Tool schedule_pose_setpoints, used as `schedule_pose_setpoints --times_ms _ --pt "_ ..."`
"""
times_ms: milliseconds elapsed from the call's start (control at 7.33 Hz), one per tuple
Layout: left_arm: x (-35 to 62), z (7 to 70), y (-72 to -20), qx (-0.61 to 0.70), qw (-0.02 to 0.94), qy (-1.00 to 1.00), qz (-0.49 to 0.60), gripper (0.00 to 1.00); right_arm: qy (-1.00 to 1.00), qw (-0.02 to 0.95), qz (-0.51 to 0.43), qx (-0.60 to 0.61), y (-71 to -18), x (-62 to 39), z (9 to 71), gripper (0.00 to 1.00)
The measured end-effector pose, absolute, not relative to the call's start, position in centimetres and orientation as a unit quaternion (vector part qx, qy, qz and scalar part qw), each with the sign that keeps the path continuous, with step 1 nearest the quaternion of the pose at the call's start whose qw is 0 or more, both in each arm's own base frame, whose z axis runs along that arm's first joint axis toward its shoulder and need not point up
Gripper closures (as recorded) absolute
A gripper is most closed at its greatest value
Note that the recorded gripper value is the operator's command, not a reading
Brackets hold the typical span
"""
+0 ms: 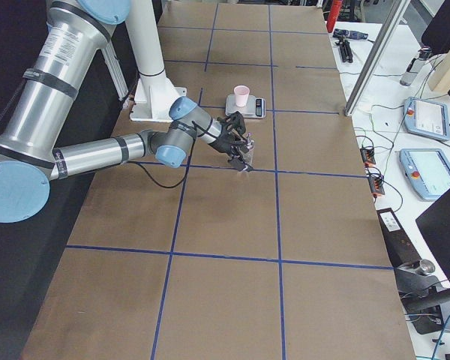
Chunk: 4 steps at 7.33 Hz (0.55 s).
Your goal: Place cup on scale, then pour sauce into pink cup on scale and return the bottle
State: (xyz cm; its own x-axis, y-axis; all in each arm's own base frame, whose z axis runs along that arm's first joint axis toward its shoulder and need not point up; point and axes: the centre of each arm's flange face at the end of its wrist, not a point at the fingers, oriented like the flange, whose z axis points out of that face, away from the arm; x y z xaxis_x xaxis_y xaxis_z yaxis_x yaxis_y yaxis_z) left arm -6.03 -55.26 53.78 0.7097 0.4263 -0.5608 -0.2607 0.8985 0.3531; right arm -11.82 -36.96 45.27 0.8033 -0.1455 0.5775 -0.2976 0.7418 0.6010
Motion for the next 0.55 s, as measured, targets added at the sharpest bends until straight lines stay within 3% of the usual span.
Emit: schedule_pose_setpoints --times_ms 546 --pt "-6.0 53.5 -55.2 0.128 0.916 0.331 0.189 0.0 -0.33 0.91 -0.058 0.243 -43.3 -0.4 48.1 0.0"
